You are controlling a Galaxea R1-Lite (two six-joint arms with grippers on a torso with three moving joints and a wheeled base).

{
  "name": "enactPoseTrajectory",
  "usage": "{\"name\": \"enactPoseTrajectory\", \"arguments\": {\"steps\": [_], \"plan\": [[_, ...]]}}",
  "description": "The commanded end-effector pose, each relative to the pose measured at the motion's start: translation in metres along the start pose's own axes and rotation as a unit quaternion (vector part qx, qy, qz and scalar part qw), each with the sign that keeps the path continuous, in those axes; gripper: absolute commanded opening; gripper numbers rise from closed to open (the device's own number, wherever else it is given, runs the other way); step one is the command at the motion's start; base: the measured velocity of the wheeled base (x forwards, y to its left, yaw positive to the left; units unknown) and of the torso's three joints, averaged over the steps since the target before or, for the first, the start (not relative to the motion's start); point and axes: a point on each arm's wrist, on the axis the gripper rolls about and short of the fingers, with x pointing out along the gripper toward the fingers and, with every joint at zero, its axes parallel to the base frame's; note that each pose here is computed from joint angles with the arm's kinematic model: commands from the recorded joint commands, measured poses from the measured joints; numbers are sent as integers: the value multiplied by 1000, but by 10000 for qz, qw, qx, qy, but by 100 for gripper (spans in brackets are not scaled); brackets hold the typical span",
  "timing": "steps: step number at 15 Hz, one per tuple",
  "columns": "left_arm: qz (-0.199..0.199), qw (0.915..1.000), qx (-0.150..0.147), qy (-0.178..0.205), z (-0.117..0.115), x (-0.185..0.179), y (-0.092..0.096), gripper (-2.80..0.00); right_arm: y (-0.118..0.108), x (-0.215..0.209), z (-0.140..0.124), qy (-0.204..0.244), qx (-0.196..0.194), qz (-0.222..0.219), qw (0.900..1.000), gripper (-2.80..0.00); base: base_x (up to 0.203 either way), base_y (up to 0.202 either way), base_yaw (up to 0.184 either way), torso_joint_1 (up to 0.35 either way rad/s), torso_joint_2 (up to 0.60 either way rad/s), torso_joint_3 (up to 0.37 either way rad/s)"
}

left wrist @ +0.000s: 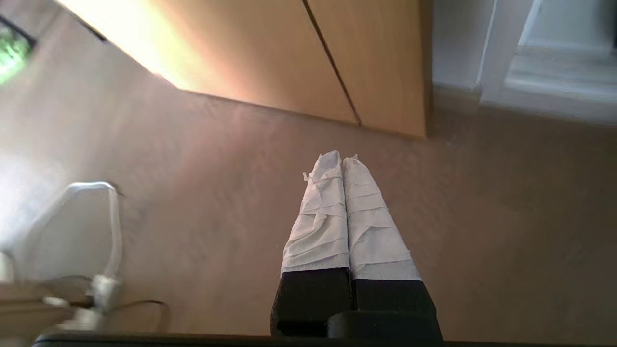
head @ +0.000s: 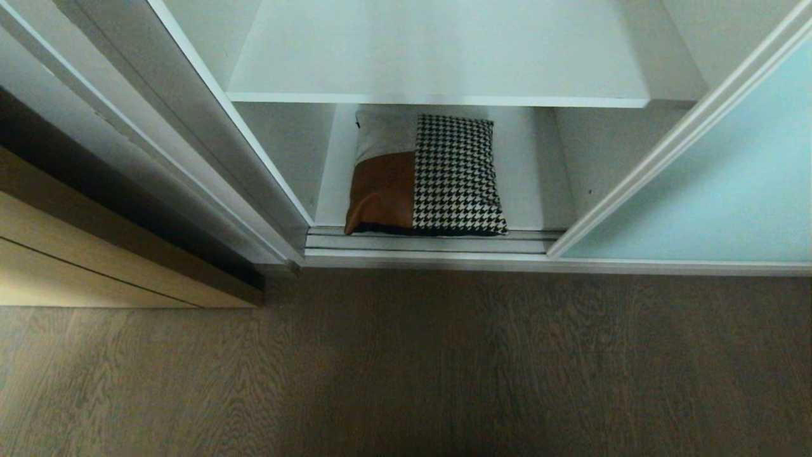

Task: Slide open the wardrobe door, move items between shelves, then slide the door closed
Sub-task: Open the door, then place the pillow on the higher shelf

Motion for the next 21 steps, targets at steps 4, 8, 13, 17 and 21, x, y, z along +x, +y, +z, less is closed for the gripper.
{"name": "enactPoseTrajectory", "arguments": {"steps": [4, 8, 13, 17, 21], "plan": [[-163, 9997, -184, -86, -7, -6, 2, -280, 0, 0, 0, 0, 2, 0, 10000, -280, 0, 0, 0, 0, 0, 0], [-108, 9972, -471, -567, -10, -16, 7, -280, 0, 0, 0, 0, 2, 0, 10000, -280, 0, 0, 0, 0, 0, 0], [-1981, 9790, 168, -460, -16, -17, -2, -280, 0, 0, 0, 0, 2, 0, 10000, -280, 0, 0, 0, 0, 0, 0], [-2476, 9685, 110, 234, -28, -19, -5, -280, 0, 0, 0, 0, 2, 0, 10000, -280, 0, 0, 0, 0, 0, 0], [-2469, 9687, 40, 242, -28, -18, -5, -280, 0, 0, 0, 0, 2, 0, 10000, -280, 0, 0, 0, 0, 0, 0]]}}
